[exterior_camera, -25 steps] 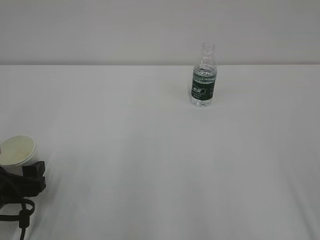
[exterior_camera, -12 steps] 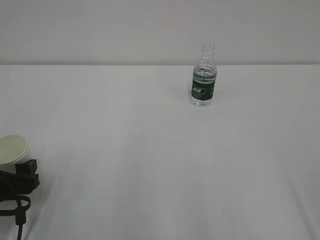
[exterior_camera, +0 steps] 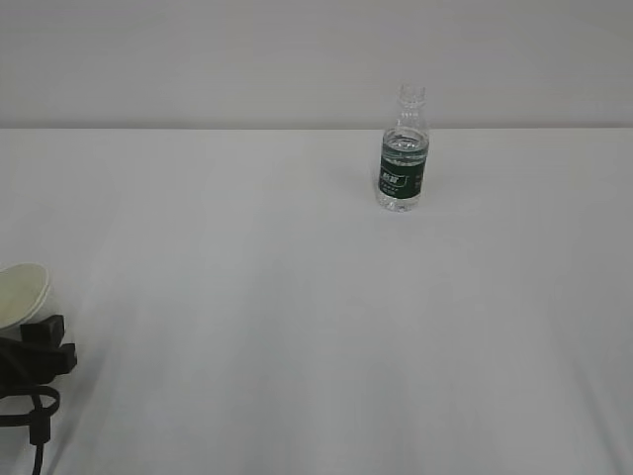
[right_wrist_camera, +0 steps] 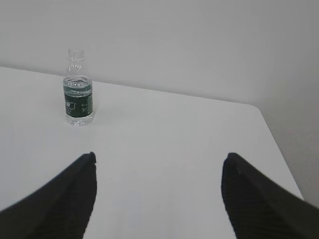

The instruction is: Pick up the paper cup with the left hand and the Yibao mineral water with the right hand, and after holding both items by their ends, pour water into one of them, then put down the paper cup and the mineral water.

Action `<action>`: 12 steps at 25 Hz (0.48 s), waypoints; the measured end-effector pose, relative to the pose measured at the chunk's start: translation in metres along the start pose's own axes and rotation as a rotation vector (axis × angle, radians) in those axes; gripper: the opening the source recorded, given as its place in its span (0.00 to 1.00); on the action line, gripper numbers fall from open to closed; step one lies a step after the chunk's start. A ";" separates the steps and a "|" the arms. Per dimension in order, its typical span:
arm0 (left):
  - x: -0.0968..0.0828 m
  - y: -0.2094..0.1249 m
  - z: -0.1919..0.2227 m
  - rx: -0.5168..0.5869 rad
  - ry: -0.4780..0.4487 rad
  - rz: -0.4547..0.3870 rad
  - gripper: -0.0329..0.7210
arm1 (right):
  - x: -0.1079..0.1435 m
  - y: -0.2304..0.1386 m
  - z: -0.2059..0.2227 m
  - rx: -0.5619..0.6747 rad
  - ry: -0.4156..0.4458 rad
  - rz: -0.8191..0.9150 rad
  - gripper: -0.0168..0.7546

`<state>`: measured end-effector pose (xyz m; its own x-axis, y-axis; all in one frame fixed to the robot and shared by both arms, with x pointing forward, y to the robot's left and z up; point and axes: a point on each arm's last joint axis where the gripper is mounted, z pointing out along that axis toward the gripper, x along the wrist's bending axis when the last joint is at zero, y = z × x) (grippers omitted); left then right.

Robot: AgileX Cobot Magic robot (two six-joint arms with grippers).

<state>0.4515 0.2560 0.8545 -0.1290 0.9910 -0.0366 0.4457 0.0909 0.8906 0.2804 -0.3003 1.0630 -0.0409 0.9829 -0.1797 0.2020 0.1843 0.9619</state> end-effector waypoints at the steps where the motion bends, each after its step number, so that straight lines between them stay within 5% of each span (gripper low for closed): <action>1: 0.000 0.000 0.000 0.000 0.000 0.000 0.65 | 0.000 0.000 0.000 0.000 0.000 0.000 0.79; 12: -0.010 -0.001 0.000 0.005 -0.112 0.048 0.62 | 0.000 0.000 0.000 0.002 0.000 -0.004 0.79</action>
<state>0.4521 0.2459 0.8545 -0.0080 0.9990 -0.0441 0.4533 0.0429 0.8903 0.2804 -0.3004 1.0629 -0.0418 0.9822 -0.1833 0.2034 0.1880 0.9609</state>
